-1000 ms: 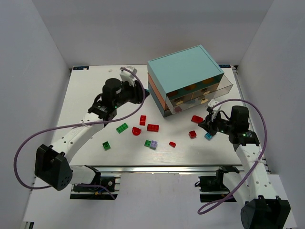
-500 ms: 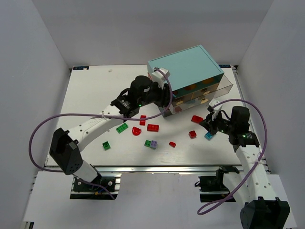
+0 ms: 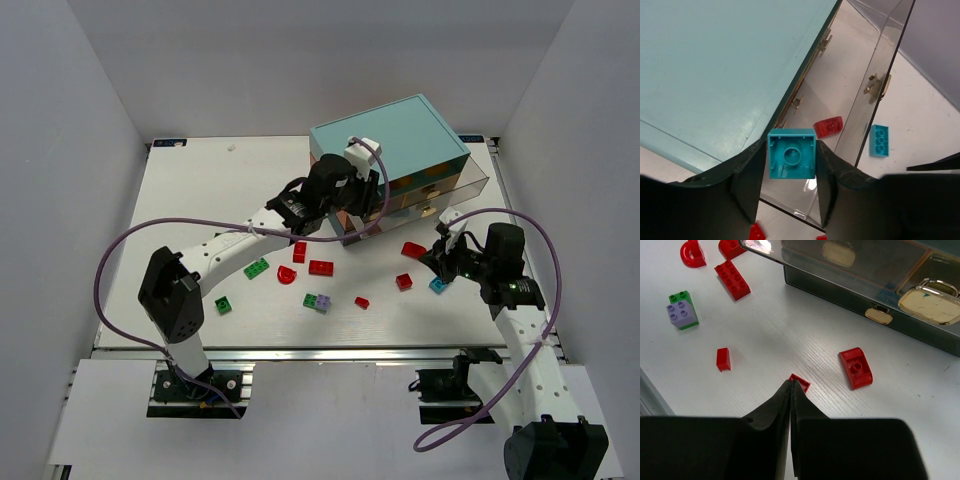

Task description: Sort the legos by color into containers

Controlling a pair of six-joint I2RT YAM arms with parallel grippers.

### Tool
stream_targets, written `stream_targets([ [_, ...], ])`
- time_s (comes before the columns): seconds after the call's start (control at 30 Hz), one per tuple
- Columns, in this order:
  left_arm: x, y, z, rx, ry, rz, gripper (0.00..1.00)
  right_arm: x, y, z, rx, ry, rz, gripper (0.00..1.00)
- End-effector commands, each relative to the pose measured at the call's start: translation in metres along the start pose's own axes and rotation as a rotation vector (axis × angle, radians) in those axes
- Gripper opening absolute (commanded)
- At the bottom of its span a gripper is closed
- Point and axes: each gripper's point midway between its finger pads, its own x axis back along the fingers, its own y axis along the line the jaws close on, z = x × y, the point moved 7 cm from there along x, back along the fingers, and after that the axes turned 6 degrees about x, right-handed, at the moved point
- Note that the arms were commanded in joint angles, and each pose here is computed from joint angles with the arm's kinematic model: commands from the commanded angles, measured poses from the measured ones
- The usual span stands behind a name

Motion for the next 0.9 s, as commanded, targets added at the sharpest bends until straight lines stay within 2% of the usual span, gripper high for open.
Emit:
stream_targets([
  [0.0, 0.012, -0.004, -0.028, -0.005, -0.078, -0.026, 0.55, 0.001, -0.002, -0.005, 0.018, -0.032, 0.011, 0.15],
  [0.03, 0.013, -0.005, -0.03, -0.006, -0.083, -0.023, 0.61, 0.0, -0.001, -0.006, 0.018, -0.033, 0.007, 0.19],
  [0.07, 0.013, -0.005, -0.032, -0.004, -0.086, -0.022, 0.62, 0.0, -0.002, -0.005, 0.013, -0.03, 0.009, 0.25],
  [0.2, 0.02, -0.009, -0.04, 0.003, -0.108, 0.0, 0.64, 0.0, -0.002, -0.005, 0.01, -0.03, 0.007, 0.35],
  [0.37, 0.036, -0.014, -0.054, 0.006, -0.151, 0.02, 0.64, -0.001, -0.003, -0.005, 0.003, -0.028, 0.009, 0.38],
  [0.43, 0.051, -0.015, -0.062, 0.009, -0.177, 0.024, 0.61, 0.002, -0.01, -0.002, -0.011, -0.017, 0.045, 0.38],
  [0.5, 0.064, -0.012, -0.06, 0.007, -0.186, 0.008, 0.48, 0.003, -0.013, -0.001, -0.014, -0.008, 0.07, 0.37],
  [0.53, 0.085, -0.009, -0.071, 0.007, -0.227, 0.002, 0.4, 0.004, -0.014, -0.001, -0.014, -0.006, 0.077, 0.35],
  [0.57, 0.091, -0.004, -0.058, 0.005, -0.204, -0.011, 0.25, 0.004, -0.015, 0.0, -0.009, -0.003, 0.084, 0.33],
  [0.63, 0.131, 0.008, -0.062, 0.007, -0.271, -0.082, 0.14, 0.003, -0.018, 0.004, -0.008, 0.023, 0.102, 0.26],
  [0.67, 0.136, 0.02, -0.039, -0.02, -0.236, -0.13, 0.09, 0.003, -0.021, 0.006, 0.008, 0.042, 0.119, 0.24],
  [0.73, 0.172, 0.032, -0.034, -0.024, -0.306, -0.204, 0.1, 0.003, -0.025, 0.01, 0.007, 0.083, 0.128, 0.26],
  [0.77, 0.175, 0.043, -0.01, -0.047, -0.272, -0.245, 0.13, 0.003, -0.028, 0.012, 0.033, 0.102, 0.131, 0.3],
  [0.8, 0.182, 0.048, -0.002, -0.052, -0.276, -0.27, 0.29, 0.001, -0.031, 0.019, 0.034, 0.143, 0.135, 0.35],
  [0.83, 0.189, 0.055, 0.004, -0.056, -0.287, -0.312, 0.4, 0.001, -0.032, 0.024, 0.03, 0.18, 0.131, 0.49],
  [0.87, 0.202, 0.058, 0.006, -0.066, -0.315, -0.323, 0.52, 0.001, -0.035, 0.028, 0.039, 0.213, 0.14, 0.54],
])
